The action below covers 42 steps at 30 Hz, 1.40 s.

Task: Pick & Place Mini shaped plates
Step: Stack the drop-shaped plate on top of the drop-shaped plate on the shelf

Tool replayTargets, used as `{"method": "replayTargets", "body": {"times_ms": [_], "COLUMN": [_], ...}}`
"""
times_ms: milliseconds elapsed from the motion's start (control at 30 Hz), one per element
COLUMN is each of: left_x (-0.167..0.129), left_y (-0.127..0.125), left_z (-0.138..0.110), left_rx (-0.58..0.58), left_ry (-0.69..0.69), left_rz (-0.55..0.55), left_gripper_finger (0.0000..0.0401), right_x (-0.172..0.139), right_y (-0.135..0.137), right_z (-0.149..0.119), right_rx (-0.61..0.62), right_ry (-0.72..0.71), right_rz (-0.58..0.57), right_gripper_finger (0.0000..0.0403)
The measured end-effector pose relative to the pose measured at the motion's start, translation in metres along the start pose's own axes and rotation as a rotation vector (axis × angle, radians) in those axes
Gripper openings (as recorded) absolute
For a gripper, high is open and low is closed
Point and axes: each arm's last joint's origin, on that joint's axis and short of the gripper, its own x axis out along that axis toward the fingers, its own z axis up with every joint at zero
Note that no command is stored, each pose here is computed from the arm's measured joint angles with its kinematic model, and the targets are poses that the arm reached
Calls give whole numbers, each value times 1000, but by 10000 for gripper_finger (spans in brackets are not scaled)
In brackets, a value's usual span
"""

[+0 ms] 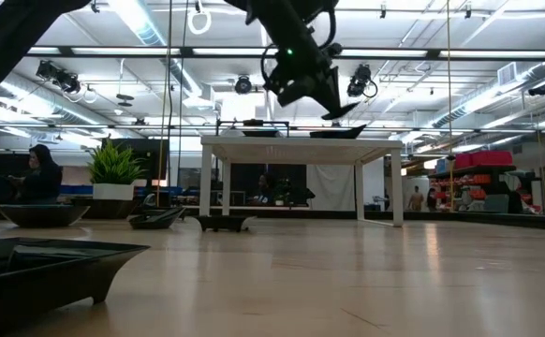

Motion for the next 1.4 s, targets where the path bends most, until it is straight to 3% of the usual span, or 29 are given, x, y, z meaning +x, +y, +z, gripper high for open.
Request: {"method": "replayTargets", "body": {"times_ms": [133,800,1400], "left_x": [9,23,23], "left_y": [-1,15,13], "left_z": [-3,-1,-1], "left_rx": [-12,-1,-12], "left_ry": [40,8,-4], "left_rz": [-28,71,43], "left_gripper_finger": [2,2,3], "right_x": [0,0,0], "right_y": [0,0,0], "right_z": [0,0,0], "right_rx": [0,0,0], "right_ry": [0,0,0], "right_rz": [0,0,0], "right_gripper_finger": [20,20,20]}}
